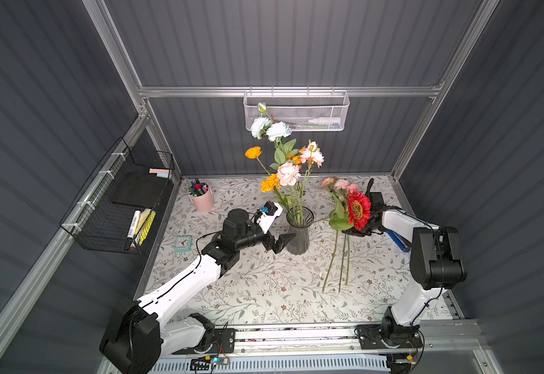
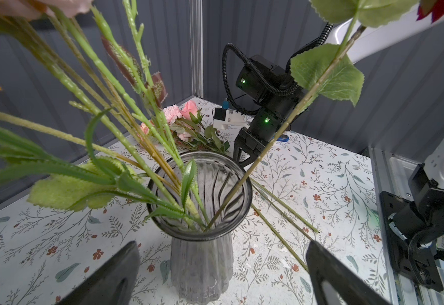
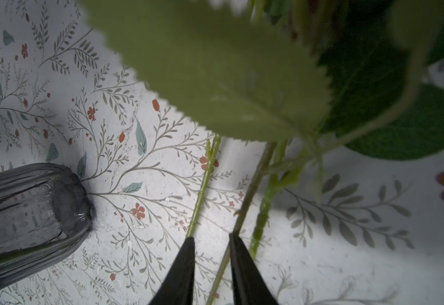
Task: Pick out pink flowers from the vase
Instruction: Place the flower at the center of the board, then pick up the flower from the vase.
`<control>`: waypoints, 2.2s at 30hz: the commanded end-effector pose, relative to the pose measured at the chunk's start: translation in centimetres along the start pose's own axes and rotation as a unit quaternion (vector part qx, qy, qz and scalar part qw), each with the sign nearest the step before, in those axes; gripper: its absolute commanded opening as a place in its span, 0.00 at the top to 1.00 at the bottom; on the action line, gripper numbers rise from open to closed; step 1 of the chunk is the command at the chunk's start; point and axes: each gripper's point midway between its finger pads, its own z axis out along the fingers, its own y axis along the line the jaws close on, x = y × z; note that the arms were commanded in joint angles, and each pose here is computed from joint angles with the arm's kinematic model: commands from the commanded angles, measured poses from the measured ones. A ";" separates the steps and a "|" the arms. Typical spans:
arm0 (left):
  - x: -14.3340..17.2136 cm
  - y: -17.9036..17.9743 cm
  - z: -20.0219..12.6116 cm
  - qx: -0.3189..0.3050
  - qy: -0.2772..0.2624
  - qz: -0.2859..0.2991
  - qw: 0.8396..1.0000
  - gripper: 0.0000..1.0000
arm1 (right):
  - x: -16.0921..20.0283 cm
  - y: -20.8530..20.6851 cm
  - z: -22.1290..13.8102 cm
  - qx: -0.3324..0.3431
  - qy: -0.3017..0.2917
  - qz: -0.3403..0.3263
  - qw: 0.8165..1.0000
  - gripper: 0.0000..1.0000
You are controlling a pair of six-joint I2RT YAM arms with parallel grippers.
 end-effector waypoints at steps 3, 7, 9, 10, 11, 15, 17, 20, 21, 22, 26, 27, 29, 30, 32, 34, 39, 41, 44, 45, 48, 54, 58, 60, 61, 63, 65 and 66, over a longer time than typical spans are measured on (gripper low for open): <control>-1.9 -0.5 -0.2 0.012 -0.022 0.017 1.000 0.01 | -0.3 0.4 -1.9 0.010 -0.022 -0.017 1.000 0.59; -2.2 -0.4 -0.2 0.009 -0.028 0.015 0.999 0.01 | -0.4 0.7 -3.4 0.020 -0.037 -0.026 0.999 0.47; -2.4 -0.2 -0.2 0.002 -0.034 0.009 0.999 0.01 | -0.5 1.1 -4.3 0.021 -0.049 -0.030 0.998 0.40; -2.6 -0.1 -0.2 0.001 -0.037 0.010 0.999 0.01 | -0.6 1.5 -4.9 0.020 -0.057 -0.034 0.998 0.36; -2.8 0.0 -0.2 0.000 -0.040 0.010 0.999 0.03 | -0.6 1.8 -5.5 0.019 -0.064 -0.036 0.997 0.33; -3.9 0.0 0.0 0.003 -0.055 0.014 0.998 0.14 | -0.4 4.2 -8.2 0.005 -0.103 -0.064 0.993 0.21; -4.7 0.2 0.2 0.001 -0.064 0.018 0.998 0.19 | 0.0 5.6 -9.3 -0.016 -0.121 -0.078 0.989 0.15; -6.3 1.2 0.4 -0.021 -0.088 0.021 0.996 0.29 | 1.5 7.9 -10.4 -0.054 -0.140 -0.103 0.983 0.04; -6.5 1.3 0.5 -0.021 -0.087 0.018 0.996 0.31 | 2.1 8.4 -10.5 -0.064 -0.147 -0.110 0.981 0.01; -6.8 1.5 0.7 -0.025 -0.089 0.014 0.996 0.33 | 2.8 9.3 -11.3 -0.074 -0.164 -0.123 0.976 0.01; -7.3 2.4 1.4 -0.038 -0.093 -0.002 0.995 0.39 | 5.0 10.5 -12.4 -0.100 -0.201 -0.134 0.965 0.01; -7.6 2.5 1.6 -0.037 -0.094 -0.010 0.995 0.40 | 5.6 10.7 -12.8 -0.107 -0.208 -0.134 0.963 0.01; -7.9 2.7 2.1 -0.031 -0.092 -0.029 0.995 0.41 | 6.8 11.2 -13.4 -0.119 -0.222 -0.138 0.958 0.01; -8.1 2.7 2.5 -0.025 -0.089 -0.040 0.995 0.43 | 7.5 11.6 -13.8 -0.125 -0.229 -0.143 0.955 0.01; -8.2 2.8 3.1 -0.016 -0.086 -0.060 0.994 0.45 | 8.6 12.3 -14.5 -0.135 -0.244 -0.154 0.948 0.01; -8.4 2.7 3.5 -0.007 -0.088 -0.076 0.993 0.47 | 9.8 13.2 -15.5 -0.146 -0.265 -0.172 0.937 0.01; -8.2 2.7 4.1 -0.004 -0.088 -0.104 0.991 0.51 | 11.6 15.1 -18.0 -0.187 -0.338 -0.208 0.899 0.01; -8.1 2.6 4.3 -0.004 -0.084 -0.112 0.990 0.52 | 12.1 15.6 -18.5 -0.198 -0.348 -0.213 0.891 0.01; -7.7 2.2 5.0 0.002 -0.073 -0.117 0.990 0.52 | 12.7 16.2 -18.7 -0.211 -0.346 -0.224 0.886 0.01; -7.6 2.1 5.2 0.003 -0.070 -0.118 0.991 0.52 | 12.8 16.4 -18.9 -0.215 -0.347 -0.230 0.884 0.01; -7.2 2.6 5.7 -0.010 -0.065 -0.125 0.990 0.53 | 13.1 17.3 -19.3 -0.229 -0.348 -0.249 0.874 0.01; -7.2 3.5 6.2 -0.031 -0.061 -0.136 0.988 0.60 | 13.3 18.1 -19.7 -0.235 -0.354 -0.267 0.865 0.01; -6.4 3.7 6.4 -0.036 -0.049 -0.148 0.987 0.63 | 13.2 18.1 -19.1 -0.230 -0.348 -0.270 0.868 0.01; -6.1 3.7 6.6 -0.035 -0.042 -0.153 0.987 0.65 | 13.2 18.0 -18.7 -0.228 -0.342 -0.269 0.871 0.01; -5.9 3.6 6.6 -0.034 -0.039 -0.156 0.986 0.65 | 13.1 18.0 -18.6 -0.228 -0.341 -0.270 0.871 0.01; -5.7 3.6 6.6 -0.038 -0.035 -0.157 0.986 0.65 | 13.1 17.9 -18.4 -0.226 -0.338 -0.270 0.873 0.01; -5.4 3.7 6.6 -0.043 -0.032 -0.158 0.986 0.65 | 13.0 18.0 -18.3 -0.225 -0.338 -0.272 0.872 0.01; -5.3 3.7 6.6 -0.044 -0.030 -0.159 0.986 0.65 | 12.9 18.0 -18.2 -0.225 -0.337 -0.273 0.873 0.01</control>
